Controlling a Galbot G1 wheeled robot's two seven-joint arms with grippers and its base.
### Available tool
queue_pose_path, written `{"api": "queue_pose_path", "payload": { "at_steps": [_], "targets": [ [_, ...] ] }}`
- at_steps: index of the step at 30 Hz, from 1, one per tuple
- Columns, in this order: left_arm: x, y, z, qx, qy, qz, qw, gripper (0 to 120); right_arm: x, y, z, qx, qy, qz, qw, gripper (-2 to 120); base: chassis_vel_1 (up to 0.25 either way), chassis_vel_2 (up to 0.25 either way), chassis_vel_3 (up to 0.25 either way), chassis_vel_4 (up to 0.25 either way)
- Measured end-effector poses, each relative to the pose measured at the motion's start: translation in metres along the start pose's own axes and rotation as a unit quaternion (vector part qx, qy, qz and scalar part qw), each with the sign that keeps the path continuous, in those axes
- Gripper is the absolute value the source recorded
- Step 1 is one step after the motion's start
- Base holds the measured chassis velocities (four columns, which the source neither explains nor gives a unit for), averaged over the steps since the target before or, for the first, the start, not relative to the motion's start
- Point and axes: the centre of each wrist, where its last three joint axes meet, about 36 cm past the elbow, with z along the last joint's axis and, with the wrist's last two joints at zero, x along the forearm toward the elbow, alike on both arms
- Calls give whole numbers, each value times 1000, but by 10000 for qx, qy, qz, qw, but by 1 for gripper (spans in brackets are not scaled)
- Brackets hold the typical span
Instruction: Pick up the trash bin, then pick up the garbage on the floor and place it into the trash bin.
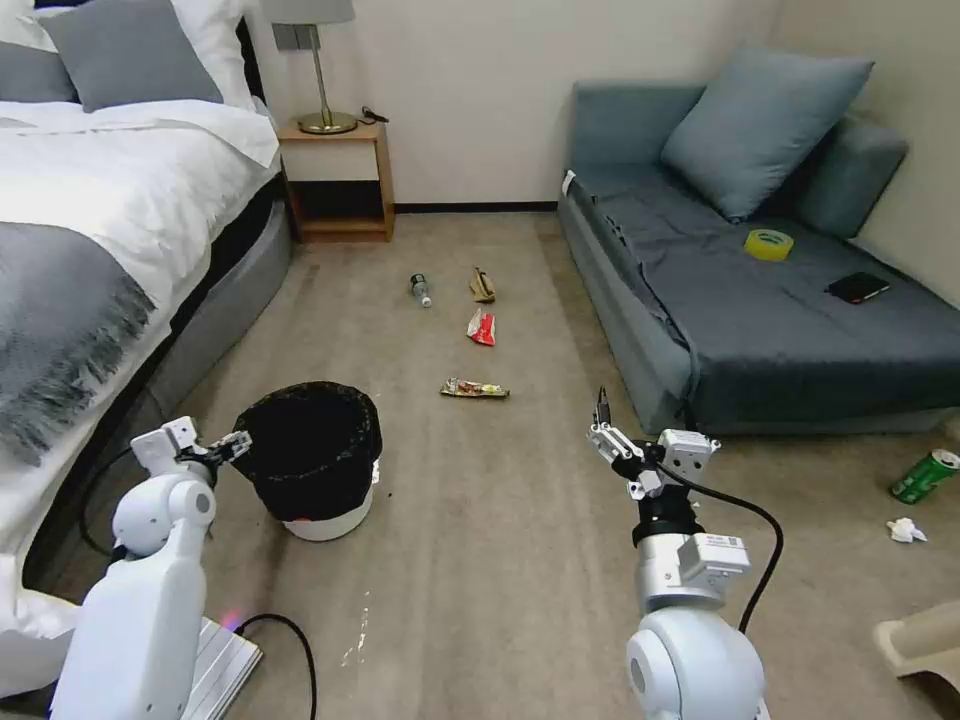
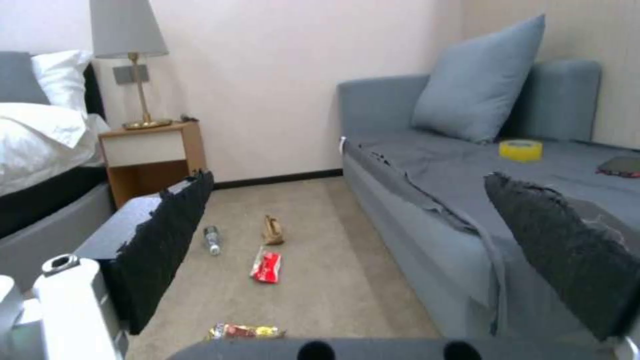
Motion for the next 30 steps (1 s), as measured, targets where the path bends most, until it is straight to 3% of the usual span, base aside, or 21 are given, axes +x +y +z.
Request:
{"api": "queue_pose_path", "payload": {
  "at_steps": [5,14,25,30],
  "targets": [
    [-10,-6,0,60,146,13,9999,100,0,-2,1,30,9,29,10000,100,0,0,0,0],
    [-27,-3,3,241,487,-101,9985,100,1,-3,1,51,18,40,10000,100,0,0,0,0],
    [-27,-2,1,505,759,-92,9958,98,1,-2,0,42,6,33,10000,100,0,0,0,0],
    [-27,-4,-4,657,849,-51,9942,89,2,-5,-2,16,-3,68,10000,100,0,0,0,0]
  ]
}}
